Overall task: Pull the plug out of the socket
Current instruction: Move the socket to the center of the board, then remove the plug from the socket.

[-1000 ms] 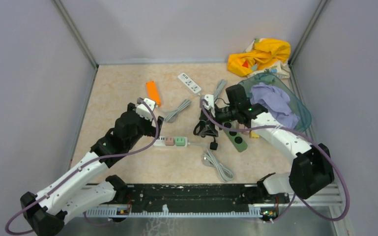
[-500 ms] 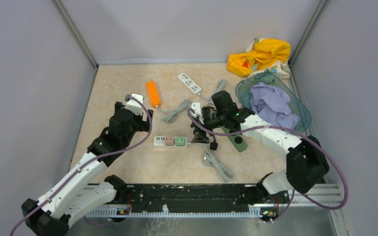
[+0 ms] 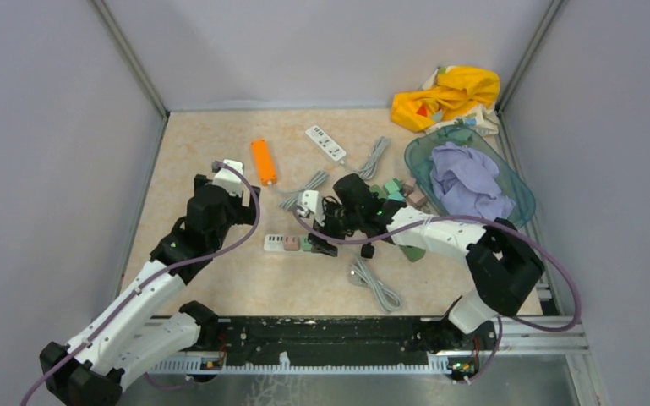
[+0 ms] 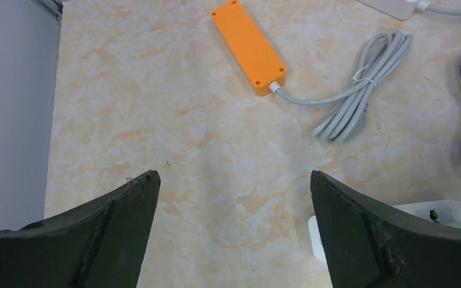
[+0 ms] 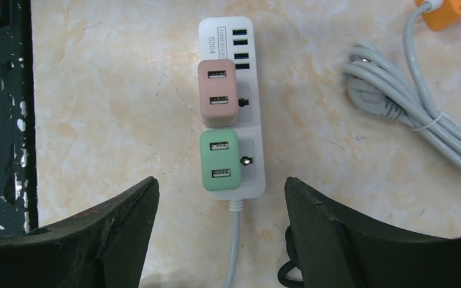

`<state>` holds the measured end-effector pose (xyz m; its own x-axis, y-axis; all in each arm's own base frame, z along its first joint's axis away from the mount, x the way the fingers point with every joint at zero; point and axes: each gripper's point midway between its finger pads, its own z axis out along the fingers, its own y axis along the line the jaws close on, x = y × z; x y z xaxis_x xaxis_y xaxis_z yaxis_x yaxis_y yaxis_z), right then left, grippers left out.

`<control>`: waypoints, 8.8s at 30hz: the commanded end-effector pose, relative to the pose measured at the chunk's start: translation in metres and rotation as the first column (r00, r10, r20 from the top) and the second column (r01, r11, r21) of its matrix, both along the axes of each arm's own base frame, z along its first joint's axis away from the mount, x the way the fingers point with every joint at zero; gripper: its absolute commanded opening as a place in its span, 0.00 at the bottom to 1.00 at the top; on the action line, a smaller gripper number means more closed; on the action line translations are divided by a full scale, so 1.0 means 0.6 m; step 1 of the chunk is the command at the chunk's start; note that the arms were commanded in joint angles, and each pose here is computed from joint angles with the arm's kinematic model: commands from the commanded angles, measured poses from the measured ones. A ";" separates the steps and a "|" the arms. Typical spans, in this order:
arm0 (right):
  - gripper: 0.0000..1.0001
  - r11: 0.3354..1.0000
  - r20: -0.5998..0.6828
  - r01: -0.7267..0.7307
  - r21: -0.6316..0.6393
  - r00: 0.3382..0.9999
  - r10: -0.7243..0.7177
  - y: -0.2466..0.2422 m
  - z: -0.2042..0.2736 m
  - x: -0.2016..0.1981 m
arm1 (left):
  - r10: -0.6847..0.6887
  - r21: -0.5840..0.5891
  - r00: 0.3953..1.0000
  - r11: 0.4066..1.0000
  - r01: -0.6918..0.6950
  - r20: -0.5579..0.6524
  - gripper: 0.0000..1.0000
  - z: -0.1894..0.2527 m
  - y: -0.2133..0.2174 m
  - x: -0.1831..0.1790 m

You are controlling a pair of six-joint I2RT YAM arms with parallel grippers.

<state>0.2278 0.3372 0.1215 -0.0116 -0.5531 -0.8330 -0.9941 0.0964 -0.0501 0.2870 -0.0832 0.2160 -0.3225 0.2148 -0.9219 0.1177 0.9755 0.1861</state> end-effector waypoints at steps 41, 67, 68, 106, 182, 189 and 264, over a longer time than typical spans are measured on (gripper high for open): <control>0.00 0.829 0.056 -0.461 -0.315 0.864 0.501 -0.078 -0.078 -0.077 | -0.498 -0.033 0.855 0.861 0.508 0.145 0.99 -0.012 -0.114 -0.058; 0.00 0.751 0.103 -0.569 -0.335 0.771 0.629 -0.162 -0.081 -0.082 | -0.797 -0.234 0.485 0.426 0.874 0.360 0.85 -0.112 -0.288 -0.244; 0.00 0.751 0.104 -0.569 -0.334 0.770 0.630 -0.161 -0.080 -0.082 | -0.803 -0.219 0.477 0.425 0.879 0.358 0.85 -0.120 -0.289 -0.248; 0.00 0.753 0.073 -0.587 -0.298 0.772 0.631 -0.154 -0.077 -0.089 | -0.851 -0.090 0.523 0.519 0.850 0.042 0.85 -0.263 -0.330 -0.226; 0.00 0.893 0.144 -0.449 -0.035 0.882 0.449 -0.071 -0.030 -0.062 | -0.866 -0.265 0.493 0.496 0.827 -0.080 0.00 -0.329 -0.362 -0.232; 0.00 0.931 0.174 -0.355 -0.085 0.915 0.365 -0.127 -0.035 -0.008 | -0.862 -0.270 0.501 0.503 0.821 -0.079 0.00 -0.332 -0.353 -0.234; 0.00 0.950 0.009 -0.271 0.153 0.962 0.273 -0.114 0.020 -0.023 | -0.841 -0.283 0.475 0.536 0.795 -0.260 0.00 -0.375 -0.327 -0.209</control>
